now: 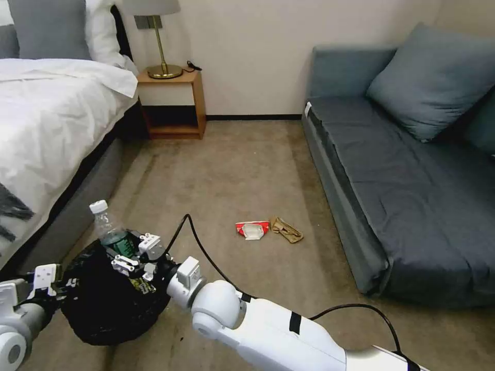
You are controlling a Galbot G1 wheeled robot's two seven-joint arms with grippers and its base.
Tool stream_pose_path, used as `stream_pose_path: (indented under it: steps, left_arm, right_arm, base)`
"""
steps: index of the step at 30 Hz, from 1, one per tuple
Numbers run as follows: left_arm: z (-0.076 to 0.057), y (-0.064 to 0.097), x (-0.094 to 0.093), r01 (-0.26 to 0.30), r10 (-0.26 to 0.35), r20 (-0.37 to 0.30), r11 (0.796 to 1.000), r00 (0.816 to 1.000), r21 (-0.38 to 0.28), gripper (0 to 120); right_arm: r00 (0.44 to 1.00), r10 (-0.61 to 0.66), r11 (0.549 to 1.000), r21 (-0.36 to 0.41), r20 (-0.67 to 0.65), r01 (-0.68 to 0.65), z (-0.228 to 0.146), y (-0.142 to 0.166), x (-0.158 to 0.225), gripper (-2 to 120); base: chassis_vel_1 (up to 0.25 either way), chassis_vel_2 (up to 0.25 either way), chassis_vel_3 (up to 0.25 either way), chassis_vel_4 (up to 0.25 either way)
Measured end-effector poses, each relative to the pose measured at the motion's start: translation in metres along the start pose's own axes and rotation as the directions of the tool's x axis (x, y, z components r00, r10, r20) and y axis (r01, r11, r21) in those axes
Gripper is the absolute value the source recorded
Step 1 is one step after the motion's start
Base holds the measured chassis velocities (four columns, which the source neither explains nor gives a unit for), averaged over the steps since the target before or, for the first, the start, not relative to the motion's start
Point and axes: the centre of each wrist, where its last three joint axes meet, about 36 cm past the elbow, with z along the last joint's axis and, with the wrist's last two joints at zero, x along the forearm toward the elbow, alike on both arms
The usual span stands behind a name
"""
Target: Pick up the trash bin, then pick up the garbage on the floor and place it into the trash bin.
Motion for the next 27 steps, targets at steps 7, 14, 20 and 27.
stream_pose_path:
  steps: [7, 14, 20, 27]
  left_arm:
    - [0.000, -0.001, -0.001, -0.004, 0.004, 0.000, 1.000, 1.000, -0.001, 3]
    - [-0.001, 0.000, -0.002, -0.002, 0.002, 0.001, 1.000, 1.000, -0.001, 3]
    - [-0.001, 0.002, -0.003, 0.002, -0.002, 0.001, 1.000, 1.000, 0.001, 3]
    - [-0.002, 0.005, -0.005, 0.009, -0.009, 0.001, 1.000, 1.000, 0.007, 3]
  right_arm:
    - [1.000, 0.021, 1.000, -0.001, -0.007, -0.021, 0.003, -0.006, 0.007, 98]
    - [0.996, 0.088, 0.996, 0.009, -0.011, -0.088, 0.004, -0.015, 0.021, 100]
    - [0.975, 0.222, 0.974, 0.061, -0.017, -0.220, 0.006, -0.040, 0.059, 100]
    - [0.943, 0.332, 0.936, 0.129, -0.016, -0.327, 0.018, -0.073, 0.115, 100]
  base:
    - [0.000, 0.000, 0.000, 0.000]
    - [0.000, 0.000, 0.000, 0.000]
    - [0.000, 0.000, 0.000, 0.000]
    - [0.000, 0.000, 0.000, 0.000]
